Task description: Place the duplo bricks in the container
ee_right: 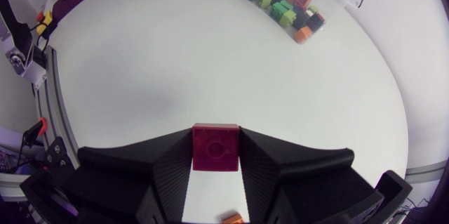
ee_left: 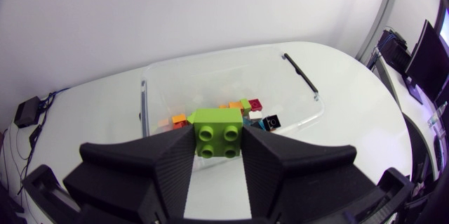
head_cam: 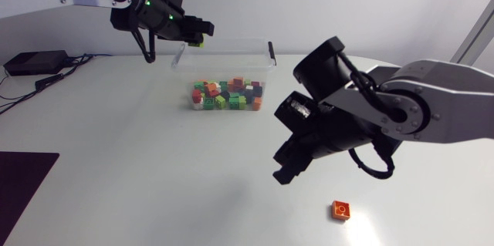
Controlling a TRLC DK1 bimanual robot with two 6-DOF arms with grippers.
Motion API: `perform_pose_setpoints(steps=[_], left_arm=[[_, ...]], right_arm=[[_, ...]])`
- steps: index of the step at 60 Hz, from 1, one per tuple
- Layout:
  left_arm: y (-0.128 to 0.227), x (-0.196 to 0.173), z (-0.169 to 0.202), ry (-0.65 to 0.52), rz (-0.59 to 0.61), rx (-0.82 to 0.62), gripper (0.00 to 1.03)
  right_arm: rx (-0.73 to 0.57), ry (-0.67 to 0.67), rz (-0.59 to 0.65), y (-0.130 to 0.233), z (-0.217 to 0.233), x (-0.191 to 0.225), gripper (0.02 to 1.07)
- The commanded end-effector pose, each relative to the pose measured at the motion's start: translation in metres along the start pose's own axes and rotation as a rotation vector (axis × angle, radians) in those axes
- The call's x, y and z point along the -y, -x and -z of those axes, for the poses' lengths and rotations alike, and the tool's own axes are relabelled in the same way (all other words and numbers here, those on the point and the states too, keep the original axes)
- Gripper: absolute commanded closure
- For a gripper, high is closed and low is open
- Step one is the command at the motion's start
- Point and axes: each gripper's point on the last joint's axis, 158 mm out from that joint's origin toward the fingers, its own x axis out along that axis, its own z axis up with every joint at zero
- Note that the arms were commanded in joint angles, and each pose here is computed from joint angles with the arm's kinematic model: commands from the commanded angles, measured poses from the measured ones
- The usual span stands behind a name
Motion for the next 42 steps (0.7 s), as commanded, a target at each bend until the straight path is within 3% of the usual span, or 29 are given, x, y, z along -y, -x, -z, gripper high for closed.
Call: perform_pose_setpoints(steps=[1, 9, 14, 17, 18, 20, 22, 25, 33, 42], left_arm=[[-0.013, -0.005, -0.012, 0.029, -0.007, 0.020, 0.86], [-0.034, -0.013, -0.022, 0.041, -0.018, 0.030, 0.85], [-0.045, -0.015, -0.026, 0.048, -0.020, 0.035, 0.79], [-0.052, -0.017, -0.028, 0.050, -0.026, 0.035, 0.60], [-0.057, -0.019, -0.027, 0.051, -0.029, 0.032, 0.48], [-0.058, -0.019, -0.028, 0.053, -0.030, 0.034, 0.39], [-0.061, -0.020, -0.028, 0.051, -0.035, 0.032, 0.20], [-0.062, -0.020, -0.028, 0.050, -0.035, 0.031, 0.07], [-0.055, -0.020, -0.025, 0.038, -0.037, 0.007, 0.04], [-0.017, -0.025, -0.019, 0.019, -0.046, -0.028, 0.04]], right_arm=[[0.060, -0.039, 0.008, 0.014, -0.021, 0.007, 0.80], [0.145, -0.061, 0.019, 0.031, -0.049, 0.013, 0.80], [0.190, -0.073, 0.031, 0.040, -0.064, 0.018, 0.80], [0.214, -0.079, 0.036, 0.044, -0.072, 0.021, 0.80], [0.231, -0.086, 0.042, 0.048, -0.077, 0.024, 0.80], [0.243, -0.088, 0.046, 0.051, -0.081, 0.026, 0.80], [0.273, -0.098, 0.056, 0.057, -0.091, 0.032, 0.80], [0.307, -0.110, 0.065, 0.064, -0.103, 0.037, 0.80], [0.377, -0.145, 0.092, 0.074, -0.133, 0.057, 0.80], [0.453, -0.175, 0.121, 0.076, -0.167, 0.078, 0.80]])
